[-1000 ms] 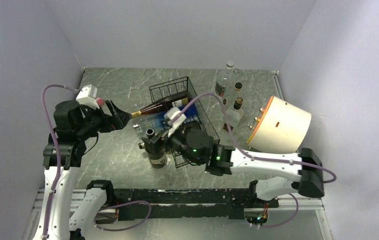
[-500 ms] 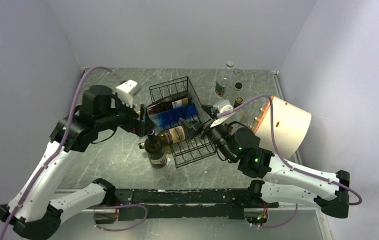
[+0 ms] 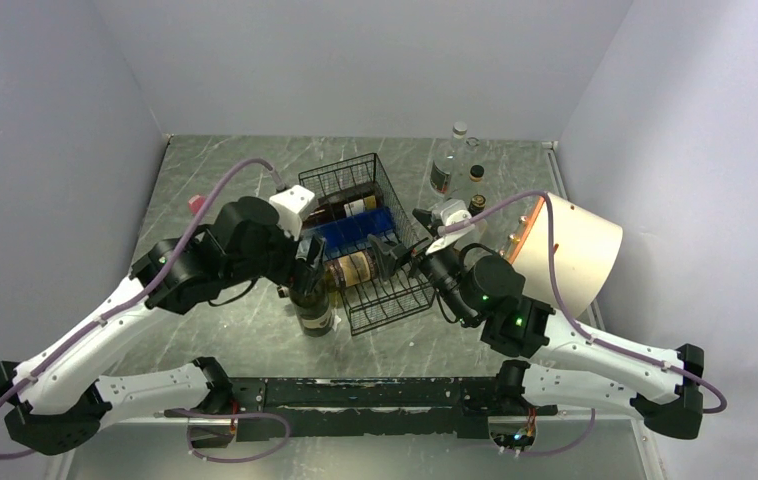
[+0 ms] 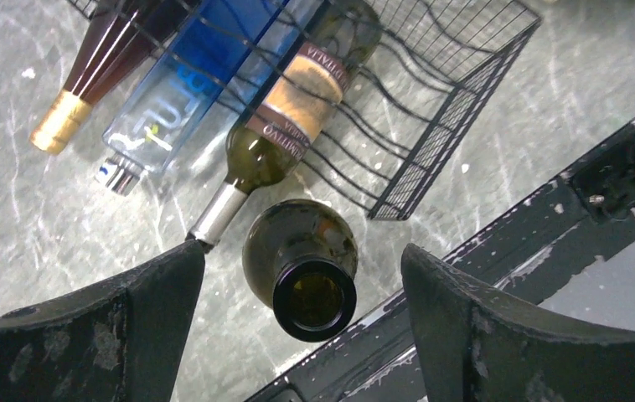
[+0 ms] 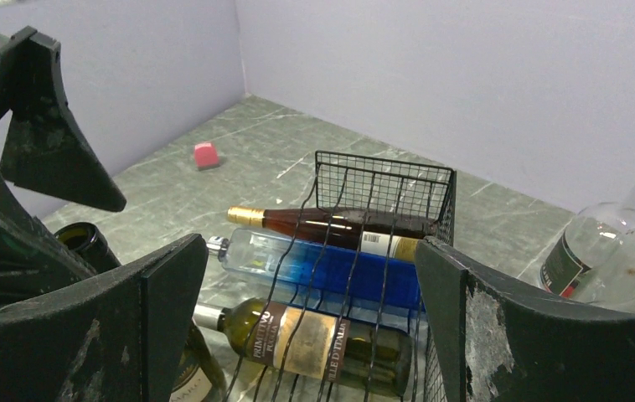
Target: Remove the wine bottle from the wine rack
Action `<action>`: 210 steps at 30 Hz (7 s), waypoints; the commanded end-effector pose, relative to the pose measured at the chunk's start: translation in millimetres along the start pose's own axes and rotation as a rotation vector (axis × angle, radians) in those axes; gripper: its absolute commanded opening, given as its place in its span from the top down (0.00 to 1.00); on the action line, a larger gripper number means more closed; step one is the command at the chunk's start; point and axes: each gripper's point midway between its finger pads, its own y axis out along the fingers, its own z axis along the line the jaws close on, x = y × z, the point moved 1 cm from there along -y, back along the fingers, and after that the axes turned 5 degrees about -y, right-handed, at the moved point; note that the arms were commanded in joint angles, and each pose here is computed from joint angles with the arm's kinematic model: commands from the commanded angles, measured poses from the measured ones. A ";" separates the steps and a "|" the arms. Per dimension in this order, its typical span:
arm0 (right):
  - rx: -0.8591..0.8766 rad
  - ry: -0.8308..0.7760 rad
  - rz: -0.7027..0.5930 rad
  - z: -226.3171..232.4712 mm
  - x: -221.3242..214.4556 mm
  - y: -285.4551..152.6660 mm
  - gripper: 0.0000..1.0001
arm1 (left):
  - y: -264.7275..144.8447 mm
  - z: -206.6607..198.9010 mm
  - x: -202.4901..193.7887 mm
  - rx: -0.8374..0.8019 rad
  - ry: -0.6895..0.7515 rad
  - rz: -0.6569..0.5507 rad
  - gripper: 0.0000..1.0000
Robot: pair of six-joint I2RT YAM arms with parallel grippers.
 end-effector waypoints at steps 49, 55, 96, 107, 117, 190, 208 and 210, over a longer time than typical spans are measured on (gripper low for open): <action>0.052 -0.007 0.102 13.0 -21.3 2.3 0.00 | -29.2 178.1 20.3 0.839 -0.273 -0.063 0.93; 0.056 0.007 0.094 14.8 -24.0 2.8 0.00 | -55.3 244.5 75.0 0.943 -0.450 -0.305 0.93; 0.161 0.030 0.186 54.2 -46.9 28.0 0.00 | 89.7 354.2 120.2 0.645 -0.404 -0.267 0.93; 0.169 0.030 0.204 54.7 -47.6 25.2 0.00 | 67.8 356.6 124.2 0.718 -0.366 -0.286 0.82; 0.174 0.065 0.232 58.1 -56.8 22.8 0.00 | 71.5 353.9 120.6 0.700 -0.378 -0.270 0.65; 0.361 -1.187 0.669 168.0 -293.5 105.4 0.01 | 37.7 261.1 158.5 0.413 -0.308 -0.441 0.11; 0.338 -1.366 0.589 164.9 -306.1 123.7 0.43 | 58.0 263.8 150.5 0.372 -0.332 -0.397 0.11; 0.325 -1.369 0.588 166.0 -304.9 125.8 0.51 | 58.9 263.5 150.5 0.365 -0.335 -0.395 0.11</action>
